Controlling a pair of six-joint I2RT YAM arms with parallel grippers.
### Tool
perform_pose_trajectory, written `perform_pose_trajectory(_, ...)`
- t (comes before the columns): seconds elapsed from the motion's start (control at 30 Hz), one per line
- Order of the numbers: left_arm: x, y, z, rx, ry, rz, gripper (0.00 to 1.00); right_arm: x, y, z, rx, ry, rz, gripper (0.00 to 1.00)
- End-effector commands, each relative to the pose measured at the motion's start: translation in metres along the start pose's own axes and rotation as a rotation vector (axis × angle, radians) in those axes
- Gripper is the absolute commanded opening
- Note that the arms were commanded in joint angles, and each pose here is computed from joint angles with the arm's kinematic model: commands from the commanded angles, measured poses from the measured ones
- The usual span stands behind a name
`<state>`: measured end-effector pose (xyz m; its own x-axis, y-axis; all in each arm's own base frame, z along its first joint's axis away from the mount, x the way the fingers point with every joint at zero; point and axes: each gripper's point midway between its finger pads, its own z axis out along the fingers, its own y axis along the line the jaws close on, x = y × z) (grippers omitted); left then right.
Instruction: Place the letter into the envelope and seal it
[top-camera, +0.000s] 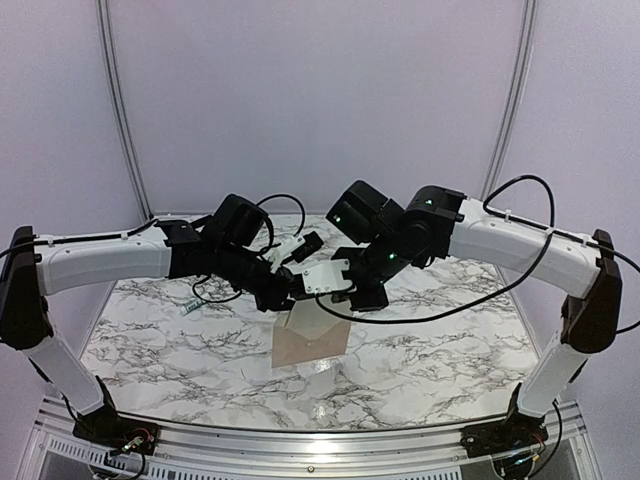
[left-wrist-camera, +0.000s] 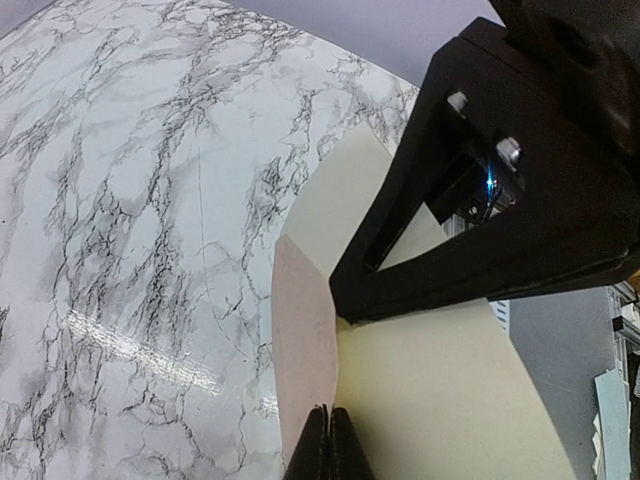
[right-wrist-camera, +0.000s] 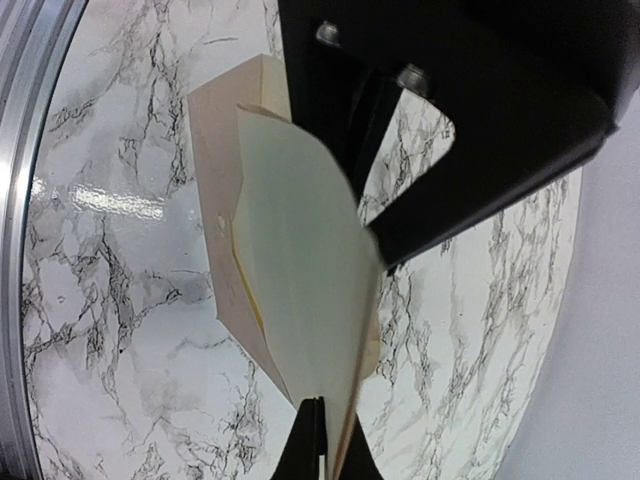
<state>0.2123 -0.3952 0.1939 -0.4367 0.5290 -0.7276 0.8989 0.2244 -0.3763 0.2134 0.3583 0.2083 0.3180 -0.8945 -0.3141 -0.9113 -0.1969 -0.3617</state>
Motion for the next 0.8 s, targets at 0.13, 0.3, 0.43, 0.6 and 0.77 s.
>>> perform_pose_trajectory(0.13,-0.018,0.009,0.0,-0.044,-0.053,-0.023,0.0,-0.007,-0.015,-0.013,0.097,-0.03,0.028,0.0)
perform_pose_trajectory(0.3,-0.025,0.018,0.001,-0.075,-0.085,-0.087,0.0,-0.008,-0.02,-0.01,0.13,-0.039,0.05,0.0)
perform_pose_trajectory(0.43,-0.032,0.017,-0.002,-0.061,-0.108,-0.115,0.0,-0.008,-0.022,-0.011,0.153,-0.048,0.043,0.0)
perform_pose_trajectory(0.6,-0.036,0.017,-0.006,-0.035,-0.124,-0.145,0.0,-0.009,-0.027,-0.018,0.196,-0.07,0.04,0.0)
perform_pose_trajectory(0.77,-0.038,0.021,-0.01,-0.028,-0.142,-0.168,0.0,-0.011,-0.038,-0.031,0.278,-0.103,0.046,0.0)
